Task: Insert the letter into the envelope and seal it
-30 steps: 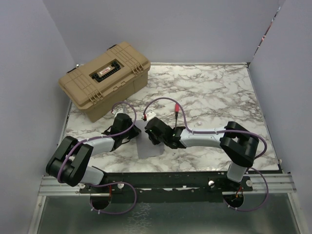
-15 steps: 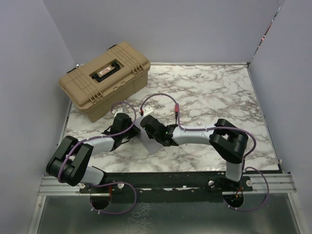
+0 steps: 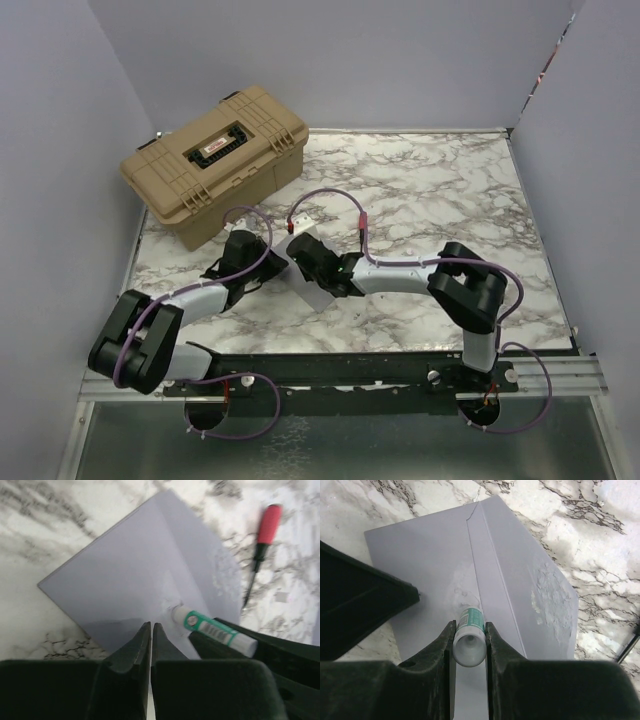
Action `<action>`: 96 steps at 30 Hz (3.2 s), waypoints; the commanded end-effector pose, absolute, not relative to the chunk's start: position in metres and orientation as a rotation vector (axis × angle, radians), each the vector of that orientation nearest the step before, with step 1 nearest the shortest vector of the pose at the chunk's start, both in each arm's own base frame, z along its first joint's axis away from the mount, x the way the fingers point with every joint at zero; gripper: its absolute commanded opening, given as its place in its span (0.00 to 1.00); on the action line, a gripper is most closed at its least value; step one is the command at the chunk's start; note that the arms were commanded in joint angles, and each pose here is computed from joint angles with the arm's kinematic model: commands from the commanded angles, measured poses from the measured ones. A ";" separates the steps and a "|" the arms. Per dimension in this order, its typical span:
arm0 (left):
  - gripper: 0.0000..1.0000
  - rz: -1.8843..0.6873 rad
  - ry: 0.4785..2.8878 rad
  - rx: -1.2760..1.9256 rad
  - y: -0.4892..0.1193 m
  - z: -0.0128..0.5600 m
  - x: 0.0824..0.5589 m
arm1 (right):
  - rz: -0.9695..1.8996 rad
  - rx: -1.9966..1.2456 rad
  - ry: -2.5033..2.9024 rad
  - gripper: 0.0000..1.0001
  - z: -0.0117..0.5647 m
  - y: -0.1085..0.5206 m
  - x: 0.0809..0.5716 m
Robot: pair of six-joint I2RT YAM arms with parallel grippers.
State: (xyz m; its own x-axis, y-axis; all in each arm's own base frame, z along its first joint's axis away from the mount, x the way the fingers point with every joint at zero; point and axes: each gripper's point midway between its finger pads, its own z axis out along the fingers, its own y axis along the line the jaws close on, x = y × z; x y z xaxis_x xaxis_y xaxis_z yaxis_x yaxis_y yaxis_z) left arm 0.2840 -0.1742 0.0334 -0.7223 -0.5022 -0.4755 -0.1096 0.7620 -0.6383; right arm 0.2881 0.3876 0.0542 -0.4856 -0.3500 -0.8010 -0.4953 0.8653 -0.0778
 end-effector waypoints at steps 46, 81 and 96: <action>0.00 -0.698 2.251 -0.778 -0.147 0.001 0.322 | 0.264 -0.687 2.107 0.00 0.057 0.422 0.326; 0.00 -0.557 2.345 -1.024 -0.122 -0.041 0.291 | 0.097 -0.889 2.230 0.00 0.024 0.365 0.308; 0.00 -0.552 2.379 -0.987 -0.125 -0.046 0.290 | 0.287 -0.963 2.220 0.00 0.030 0.384 0.290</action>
